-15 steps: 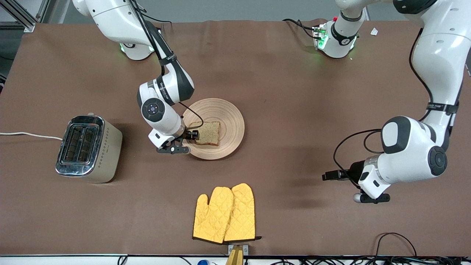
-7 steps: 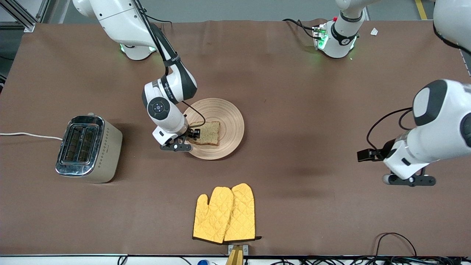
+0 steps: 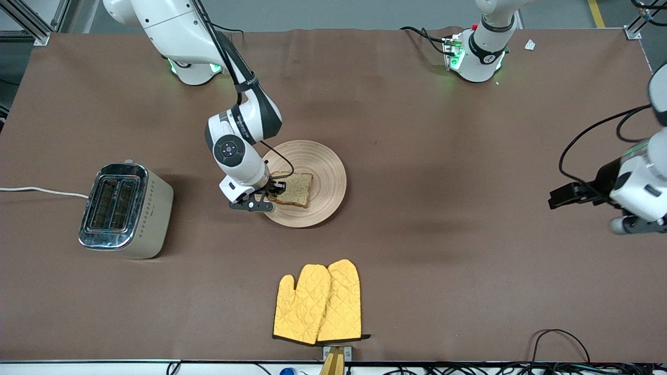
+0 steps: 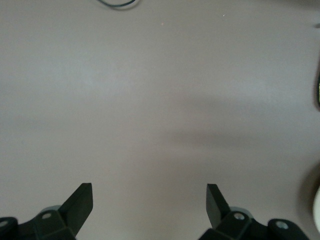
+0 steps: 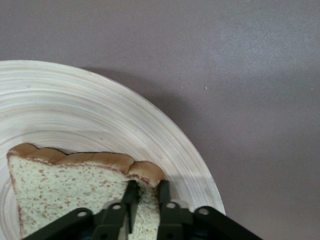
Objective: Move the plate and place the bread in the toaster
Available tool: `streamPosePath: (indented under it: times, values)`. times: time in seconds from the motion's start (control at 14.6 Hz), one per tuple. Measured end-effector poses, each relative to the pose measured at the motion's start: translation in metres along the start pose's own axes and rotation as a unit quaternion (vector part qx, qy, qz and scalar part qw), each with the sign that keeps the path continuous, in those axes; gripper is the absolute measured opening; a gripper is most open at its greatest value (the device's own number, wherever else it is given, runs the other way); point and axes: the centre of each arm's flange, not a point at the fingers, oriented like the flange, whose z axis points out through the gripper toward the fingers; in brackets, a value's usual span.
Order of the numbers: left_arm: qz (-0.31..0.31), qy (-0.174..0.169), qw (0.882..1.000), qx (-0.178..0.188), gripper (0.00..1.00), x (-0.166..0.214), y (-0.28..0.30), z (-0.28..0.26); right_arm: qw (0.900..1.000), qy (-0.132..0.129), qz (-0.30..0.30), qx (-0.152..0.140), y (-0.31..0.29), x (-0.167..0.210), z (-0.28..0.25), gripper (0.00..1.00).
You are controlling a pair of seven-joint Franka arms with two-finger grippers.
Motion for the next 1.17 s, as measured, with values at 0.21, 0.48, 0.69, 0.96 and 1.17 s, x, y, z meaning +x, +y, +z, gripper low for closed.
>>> streamPosePath:
  times: [0.21,0.48,0.69,0.96,1.17]
  values:
    - [-0.026,-0.014,1.000,-0.005,1.00,-0.017,-0.022,-0.025,1.000,-0.005,-0.002,-0.001,-0.002,-0.001,-0.003,0.05]
    - [-0.034,-0.002,0.999,0.014,1.00,-0.049,-0.023,-0.061,0.999,-0.032,-0.005,-0.018,-0.004,0.011,-0.055,0.05]
    - [-0.025,0.002,0.999,0.028,1.00,-0.084,-0.008,-0.076,0.995,-0.034,-0.021,-0.089,0.016,0.036,-0.144,0.05]
    - [0.003,-0.003,0.999,0.041,1.00,-0.125,0.026,-0.075,0.972,-0.015,-0.062,-0.225,0.060,0.063,-0.247,0.05]
    - [0.014,-0.008,0.999,0.044,1.00,-0.140,0.037,-0.071,0.941,-0.035,-0.107,-0.319,0.114,0.082,-0.268,0.05]
